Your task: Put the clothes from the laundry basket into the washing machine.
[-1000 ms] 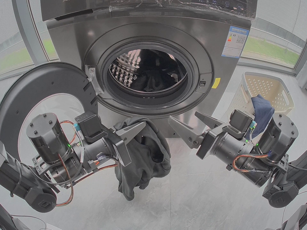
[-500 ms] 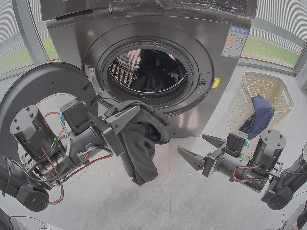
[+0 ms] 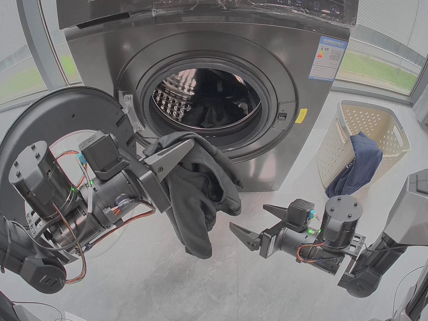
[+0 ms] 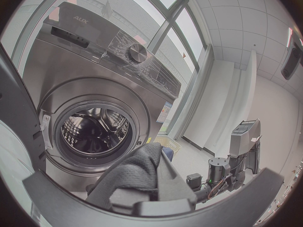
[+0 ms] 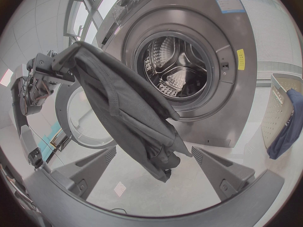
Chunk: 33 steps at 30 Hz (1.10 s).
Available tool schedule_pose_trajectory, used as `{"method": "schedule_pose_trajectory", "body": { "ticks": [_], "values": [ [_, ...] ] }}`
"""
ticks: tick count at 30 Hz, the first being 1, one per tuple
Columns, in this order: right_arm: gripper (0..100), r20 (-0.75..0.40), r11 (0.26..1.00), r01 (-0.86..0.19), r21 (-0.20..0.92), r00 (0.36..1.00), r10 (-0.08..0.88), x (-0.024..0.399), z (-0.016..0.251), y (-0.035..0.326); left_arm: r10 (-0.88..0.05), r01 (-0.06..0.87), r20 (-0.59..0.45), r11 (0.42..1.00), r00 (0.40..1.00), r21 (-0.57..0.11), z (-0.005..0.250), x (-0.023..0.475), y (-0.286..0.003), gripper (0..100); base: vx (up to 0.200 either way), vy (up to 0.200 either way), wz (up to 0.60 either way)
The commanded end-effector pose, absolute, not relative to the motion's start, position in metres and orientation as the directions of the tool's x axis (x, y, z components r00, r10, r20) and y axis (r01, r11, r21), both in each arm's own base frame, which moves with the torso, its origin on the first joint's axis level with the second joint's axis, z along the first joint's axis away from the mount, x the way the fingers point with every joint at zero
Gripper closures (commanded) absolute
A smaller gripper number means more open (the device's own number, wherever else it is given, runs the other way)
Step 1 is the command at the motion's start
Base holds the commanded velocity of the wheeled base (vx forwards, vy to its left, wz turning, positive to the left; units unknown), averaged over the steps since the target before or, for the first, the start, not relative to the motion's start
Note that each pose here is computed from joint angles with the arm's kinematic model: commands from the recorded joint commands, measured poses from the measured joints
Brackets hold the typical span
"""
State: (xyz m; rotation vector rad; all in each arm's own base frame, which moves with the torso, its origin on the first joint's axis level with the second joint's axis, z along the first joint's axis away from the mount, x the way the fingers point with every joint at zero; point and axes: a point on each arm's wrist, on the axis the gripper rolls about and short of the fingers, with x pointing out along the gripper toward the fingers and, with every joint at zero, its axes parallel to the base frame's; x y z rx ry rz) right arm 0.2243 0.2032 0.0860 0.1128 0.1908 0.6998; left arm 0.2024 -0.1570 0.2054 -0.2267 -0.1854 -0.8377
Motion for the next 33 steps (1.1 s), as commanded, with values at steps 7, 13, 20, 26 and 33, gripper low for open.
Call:
{"method": "schedule_pose_trajectory", "body": {
  "ticks": [7, 13, 20, 26, 33],
  "values": [
    [0, -0.093, 0.757, -0.632, 0.167, 0.754, 0.650, 0.267, 0.065, 0.239, -0.712, 0.754, 0.261, 0.645, 0.651, -0.123, 0.208, 0.202, -0.157, 100, 0.000, 0.000, 0.00],
    [100, -0.048, 0.741, -0.650, 0.170, 0.745, 0.665, 0.281, 0.061, 0.260, -0.711, 0.754, 0.263, 0.646, 0.652, -0.123, 0.208, 0.202, -0.157, 100, 0.000, 0.000, 0.00],
    [100, 0.031, 0.737, -0.654, 0.170, 0.751, 0.660, 0.281, 0.074, 0.254, -0.701, 0.740, 0.249, 0.660, 0.668, -0.127, 0.205, 0.207, -0.154, 100, 0.000, 0.000, 0.00],
    [100, 0.066, 0.757, -0.636, 0.152, 0.770, 0.634, 0.251, 0.116, 0.212, -0.674, 0.709, 0.231, 0.693, 0.701, -0.131, 0.200, 0.216, -0.149, 100, 0.000, 0.000, 0.00],
    [100, 0.136, 0.766, -0.627, 0.143, 0.779, 0.612, 0.225, 0.158, 0.181, -0.639, 0.670, 0.212, 0.729, 0.740, -0.141, 0.195, 0.222, -0.144, 100, 0.000, 0.000, 0.00]
  ]
}}
